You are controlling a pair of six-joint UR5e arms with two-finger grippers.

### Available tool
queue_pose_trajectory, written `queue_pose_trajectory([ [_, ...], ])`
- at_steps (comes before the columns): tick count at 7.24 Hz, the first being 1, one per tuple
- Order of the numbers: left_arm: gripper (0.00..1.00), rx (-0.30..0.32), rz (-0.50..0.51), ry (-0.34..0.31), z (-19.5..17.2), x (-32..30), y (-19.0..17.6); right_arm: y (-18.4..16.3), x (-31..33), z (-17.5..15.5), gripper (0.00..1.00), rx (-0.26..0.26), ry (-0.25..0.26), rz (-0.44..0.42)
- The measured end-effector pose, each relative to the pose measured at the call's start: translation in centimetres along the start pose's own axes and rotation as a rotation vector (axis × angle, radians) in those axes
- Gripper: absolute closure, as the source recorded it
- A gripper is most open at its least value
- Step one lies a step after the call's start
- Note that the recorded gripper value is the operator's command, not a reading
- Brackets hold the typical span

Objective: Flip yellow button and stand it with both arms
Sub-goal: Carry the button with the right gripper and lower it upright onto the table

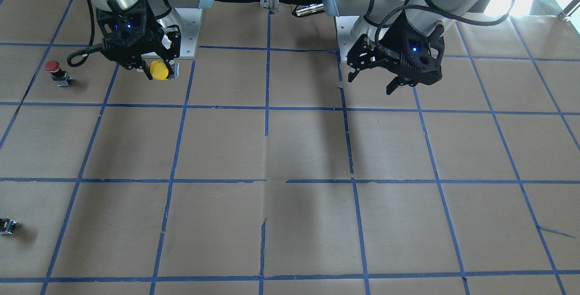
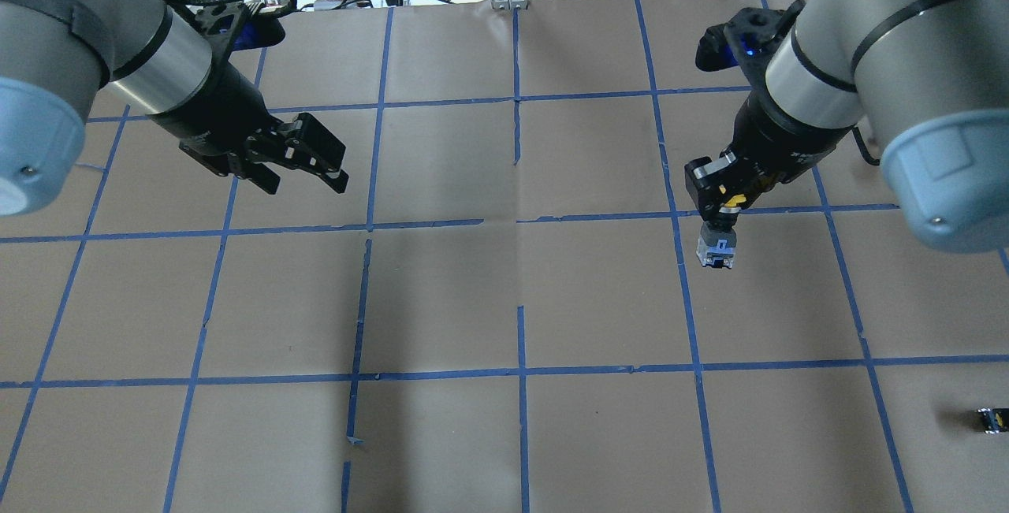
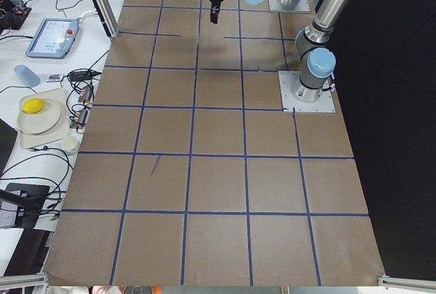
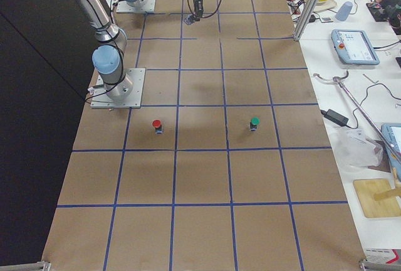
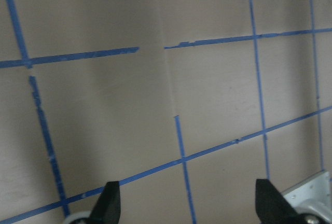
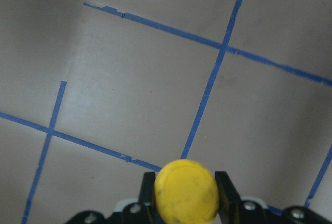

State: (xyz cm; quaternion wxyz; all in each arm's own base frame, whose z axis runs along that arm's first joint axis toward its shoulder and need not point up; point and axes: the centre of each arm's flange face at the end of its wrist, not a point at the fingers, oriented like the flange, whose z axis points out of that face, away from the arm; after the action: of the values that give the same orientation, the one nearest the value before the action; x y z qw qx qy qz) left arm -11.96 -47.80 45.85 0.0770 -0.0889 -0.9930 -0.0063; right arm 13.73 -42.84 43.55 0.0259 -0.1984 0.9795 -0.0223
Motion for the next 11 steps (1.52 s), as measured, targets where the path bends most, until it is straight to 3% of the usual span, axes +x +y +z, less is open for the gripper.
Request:
queue_pose_trajectory([
  [1,0.08,-0.018,0.018,-0.114,-1.2,-0.5,-2.1,0.4,1.8,2.0,0.74,0.037,0.023,-0.130],
  [2,0.08,-0.027,0.022,-0.175,-2.2,-0.8,-4.1,1.1,4.6,3.8,0.74,0.062,0.044,-0.248],
  [3,0.06,-0.031,0.007,-0.194,-2.5,-1.0,-5.7,2.3,7.9,5.2,0.74,0.079,0.051,-0.350],
  [6,0.01,-0.011,-0.055,-0.137,-2.6,-1.3,-6.8,6.6,19.2,7.2,0.74,0.183,0.003,-0.615],
  [8,0.01,0.001,-0.112,-0.096,-2.7,-1.4,-6.6,9.7,26.5,10.4,0.75,0.252,-0.029,-0.839],
  [10,0.00,-0.006,-0.140,-0.124,-2.4,-1.7,-6.6,13.4,32.6,13.5,0.76,0.300,-0.037,-1.021],
  [11,0.01,-0.008,-0.151,-0.132,-2.3,-1.8,-6.7,15.5,35.1,14.1,0.77,0.327,-0.014,-1.106],
])
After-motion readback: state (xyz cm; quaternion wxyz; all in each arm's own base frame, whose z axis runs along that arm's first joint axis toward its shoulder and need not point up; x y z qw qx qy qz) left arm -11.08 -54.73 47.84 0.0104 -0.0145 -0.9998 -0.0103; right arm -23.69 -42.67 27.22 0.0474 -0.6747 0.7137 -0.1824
